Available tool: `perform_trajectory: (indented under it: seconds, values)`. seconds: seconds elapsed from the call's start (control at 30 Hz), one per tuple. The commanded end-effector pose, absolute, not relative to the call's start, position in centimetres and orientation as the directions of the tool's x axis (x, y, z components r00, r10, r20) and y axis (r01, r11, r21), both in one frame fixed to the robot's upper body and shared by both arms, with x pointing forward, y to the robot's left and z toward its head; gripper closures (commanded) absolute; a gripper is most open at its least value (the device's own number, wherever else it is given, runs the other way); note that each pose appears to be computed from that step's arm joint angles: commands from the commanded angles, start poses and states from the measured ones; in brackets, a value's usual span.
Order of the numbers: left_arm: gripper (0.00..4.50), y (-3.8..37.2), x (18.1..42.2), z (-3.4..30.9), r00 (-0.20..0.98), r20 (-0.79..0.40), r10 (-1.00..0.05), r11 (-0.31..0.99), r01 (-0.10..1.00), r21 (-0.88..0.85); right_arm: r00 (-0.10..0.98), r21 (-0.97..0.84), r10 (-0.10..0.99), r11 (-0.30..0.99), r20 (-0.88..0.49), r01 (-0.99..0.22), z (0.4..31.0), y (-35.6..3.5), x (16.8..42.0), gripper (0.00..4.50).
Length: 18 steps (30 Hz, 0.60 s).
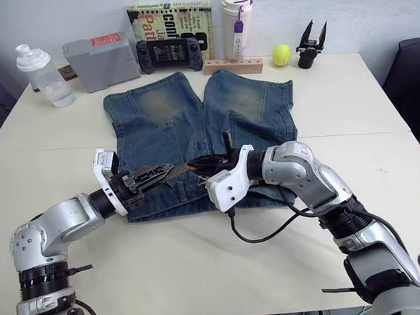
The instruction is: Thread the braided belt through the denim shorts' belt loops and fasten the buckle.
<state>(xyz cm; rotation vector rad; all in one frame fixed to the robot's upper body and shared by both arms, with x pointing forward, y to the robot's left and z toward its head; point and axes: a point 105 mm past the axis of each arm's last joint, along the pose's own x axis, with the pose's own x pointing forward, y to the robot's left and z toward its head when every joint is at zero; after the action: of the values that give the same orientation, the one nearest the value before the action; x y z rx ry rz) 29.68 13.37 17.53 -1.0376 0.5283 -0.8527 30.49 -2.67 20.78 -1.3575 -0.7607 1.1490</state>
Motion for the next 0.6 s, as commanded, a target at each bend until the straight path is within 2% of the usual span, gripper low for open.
perform_trajectory:
  seconds: [0.03,0.13,0.3,0.4,0.6]
  values:
    - [4.45,14.4,29.8,17.7,0.582,0.004,-0.813,0.247,0.351,-0.903,0.328,-0.981,0.935,-0.08,-0.135,-0.178,22.4,-3.1,30.6,4.05]
    - [4.5,16.4,29.9,18.5,0.609,0.002,-0.793,0.275,0.36,-0.891,0.306,-0.957,0.94,-0.064,-0.153,-0.283,22.5,-3.9,30.3,2.72]
    - [4.5,19.1,28.8,19.4,0.636,-0.029,-0.771,0.354,0.39,-0.85,0.3,-0.924,0.93,-0.09,-0.211,-0.371,23.0,-6.1,30.0,0.15]
    - [4.5,20.3,28.3,19.3,0.678,-0.044,-0.734,0.391,0.369,-0.843,0.262,-0.844,0.913,-0.139,-0.312,-0.518,22.9,-7.5,29.5,0.07]
    - [4.5,19.3,28.2,17.4,0.739,-0.105,-0.665,0.455,0.29,-0.842,0.177,-0.742,0.907,-0.188,-0.383,-0.643,23.8,-7.7,28.3,0.07]
